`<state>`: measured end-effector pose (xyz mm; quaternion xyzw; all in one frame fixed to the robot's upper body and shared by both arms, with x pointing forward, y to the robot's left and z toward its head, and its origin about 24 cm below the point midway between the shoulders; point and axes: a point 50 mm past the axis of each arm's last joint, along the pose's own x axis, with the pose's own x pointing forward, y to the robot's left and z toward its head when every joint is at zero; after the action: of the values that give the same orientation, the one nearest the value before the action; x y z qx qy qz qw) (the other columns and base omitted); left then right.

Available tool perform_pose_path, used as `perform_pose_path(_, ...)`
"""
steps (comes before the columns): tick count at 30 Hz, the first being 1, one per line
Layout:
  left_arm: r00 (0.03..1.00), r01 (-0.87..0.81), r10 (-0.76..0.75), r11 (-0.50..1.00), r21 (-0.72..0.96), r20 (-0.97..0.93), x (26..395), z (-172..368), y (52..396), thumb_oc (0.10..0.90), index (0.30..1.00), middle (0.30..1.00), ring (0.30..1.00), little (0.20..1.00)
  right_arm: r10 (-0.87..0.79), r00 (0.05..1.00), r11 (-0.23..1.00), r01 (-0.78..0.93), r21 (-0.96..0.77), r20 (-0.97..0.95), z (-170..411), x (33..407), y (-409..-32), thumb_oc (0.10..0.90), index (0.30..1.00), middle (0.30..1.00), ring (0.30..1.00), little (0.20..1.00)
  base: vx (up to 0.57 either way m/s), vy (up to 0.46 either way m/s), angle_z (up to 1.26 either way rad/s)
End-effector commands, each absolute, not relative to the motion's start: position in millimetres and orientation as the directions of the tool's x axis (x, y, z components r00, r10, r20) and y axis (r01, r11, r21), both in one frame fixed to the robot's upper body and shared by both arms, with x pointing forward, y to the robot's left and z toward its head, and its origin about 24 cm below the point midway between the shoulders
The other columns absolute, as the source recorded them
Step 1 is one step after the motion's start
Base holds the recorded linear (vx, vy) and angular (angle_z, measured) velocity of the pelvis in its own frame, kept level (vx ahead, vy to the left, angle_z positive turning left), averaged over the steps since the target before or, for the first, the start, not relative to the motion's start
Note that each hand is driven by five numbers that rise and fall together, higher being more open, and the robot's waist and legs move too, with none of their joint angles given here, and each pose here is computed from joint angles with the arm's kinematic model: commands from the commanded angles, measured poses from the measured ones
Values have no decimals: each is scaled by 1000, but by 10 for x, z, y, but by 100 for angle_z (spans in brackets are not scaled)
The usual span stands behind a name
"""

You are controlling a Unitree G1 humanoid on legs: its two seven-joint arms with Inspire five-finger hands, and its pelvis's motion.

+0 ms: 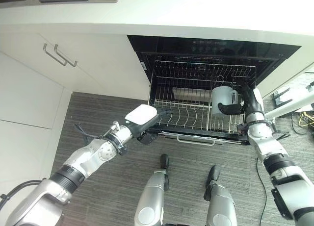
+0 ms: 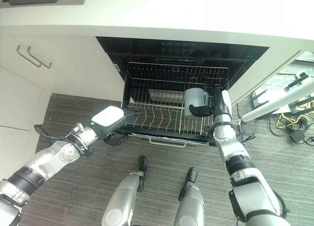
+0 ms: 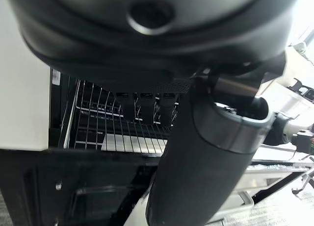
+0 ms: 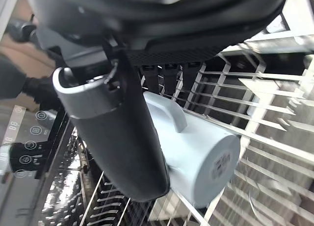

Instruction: Place the dishes in the dishwasher.

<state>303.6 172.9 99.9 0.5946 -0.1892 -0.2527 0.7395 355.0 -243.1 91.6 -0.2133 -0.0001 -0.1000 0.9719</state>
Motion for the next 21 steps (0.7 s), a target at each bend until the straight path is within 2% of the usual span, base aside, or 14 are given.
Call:
perform_pose_path(1, 749, 6, -628, 326, 945, 212, 2979, 1274, 1507, 800, 900, 900, 900, 900, -202, 967, 902, 246, -353, 159, 1141, 3492, -2553, 800, 900, 900, 900, 900, 22, 83, -2)
perform_pose_path(10, 790, 15, -574, 367, 930, 213, 2852, 1056, 1523, 800, 900, 900, 900, 900, -122, 939, 943, 211, -257, 323, 1220, 3207, -2281, 800, 900, 900, 900, 900, 23, 78, -8)
perform_pose_path(21, 817, 42, -543, 390, 920, 193, 2728, 879, 1560, 800, 900, 900, 900, 900, -71, 924, 942, 187, -280, 376, 1214, 2971, -2219, 800, 900, 900, 900, 900, 49, 33, -8)
